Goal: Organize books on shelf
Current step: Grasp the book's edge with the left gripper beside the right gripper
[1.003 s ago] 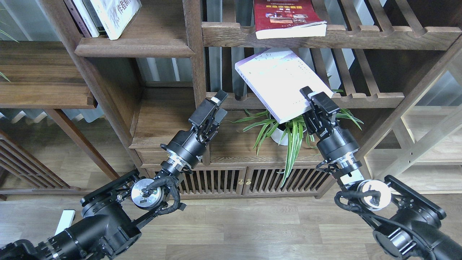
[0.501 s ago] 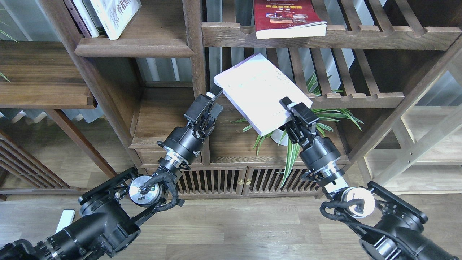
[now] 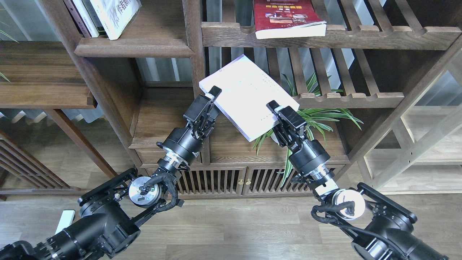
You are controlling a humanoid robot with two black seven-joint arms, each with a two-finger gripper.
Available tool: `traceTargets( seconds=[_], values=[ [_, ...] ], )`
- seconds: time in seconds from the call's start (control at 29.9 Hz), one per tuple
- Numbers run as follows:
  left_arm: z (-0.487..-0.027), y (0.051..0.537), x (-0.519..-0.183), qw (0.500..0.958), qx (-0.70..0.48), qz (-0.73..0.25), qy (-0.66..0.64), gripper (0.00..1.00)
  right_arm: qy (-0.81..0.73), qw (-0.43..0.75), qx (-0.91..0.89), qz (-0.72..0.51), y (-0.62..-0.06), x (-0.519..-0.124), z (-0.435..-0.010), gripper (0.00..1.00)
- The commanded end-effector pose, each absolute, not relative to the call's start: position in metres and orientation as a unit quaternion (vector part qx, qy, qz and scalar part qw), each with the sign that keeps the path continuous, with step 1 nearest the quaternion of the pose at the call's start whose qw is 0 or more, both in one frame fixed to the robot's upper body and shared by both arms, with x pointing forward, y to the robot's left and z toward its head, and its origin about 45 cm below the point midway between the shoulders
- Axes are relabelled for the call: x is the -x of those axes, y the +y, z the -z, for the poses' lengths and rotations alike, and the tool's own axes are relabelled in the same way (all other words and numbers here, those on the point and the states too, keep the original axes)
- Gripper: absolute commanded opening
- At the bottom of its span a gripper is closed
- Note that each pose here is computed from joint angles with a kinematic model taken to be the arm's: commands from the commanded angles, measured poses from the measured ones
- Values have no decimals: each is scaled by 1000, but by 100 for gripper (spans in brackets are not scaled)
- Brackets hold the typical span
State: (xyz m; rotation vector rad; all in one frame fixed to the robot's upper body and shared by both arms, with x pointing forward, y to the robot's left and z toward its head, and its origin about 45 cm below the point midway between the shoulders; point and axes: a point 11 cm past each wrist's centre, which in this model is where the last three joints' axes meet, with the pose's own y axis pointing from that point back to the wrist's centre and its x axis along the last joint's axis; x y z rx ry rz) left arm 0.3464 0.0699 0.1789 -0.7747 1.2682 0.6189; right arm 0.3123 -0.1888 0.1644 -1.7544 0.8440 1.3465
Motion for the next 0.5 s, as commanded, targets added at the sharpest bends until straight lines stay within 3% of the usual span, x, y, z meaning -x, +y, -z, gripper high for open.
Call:
traceTargets(
  seconds=[0.0,0.47],
  values=[
    [-180,69,-347,686,349,-271,578,90,322,381,685,-530,-181,-312,-166,3],
    [-184,59,-340,697,321,-231,598,91,302,367,693,-543,-157,-301,-161,3]
  ],
)
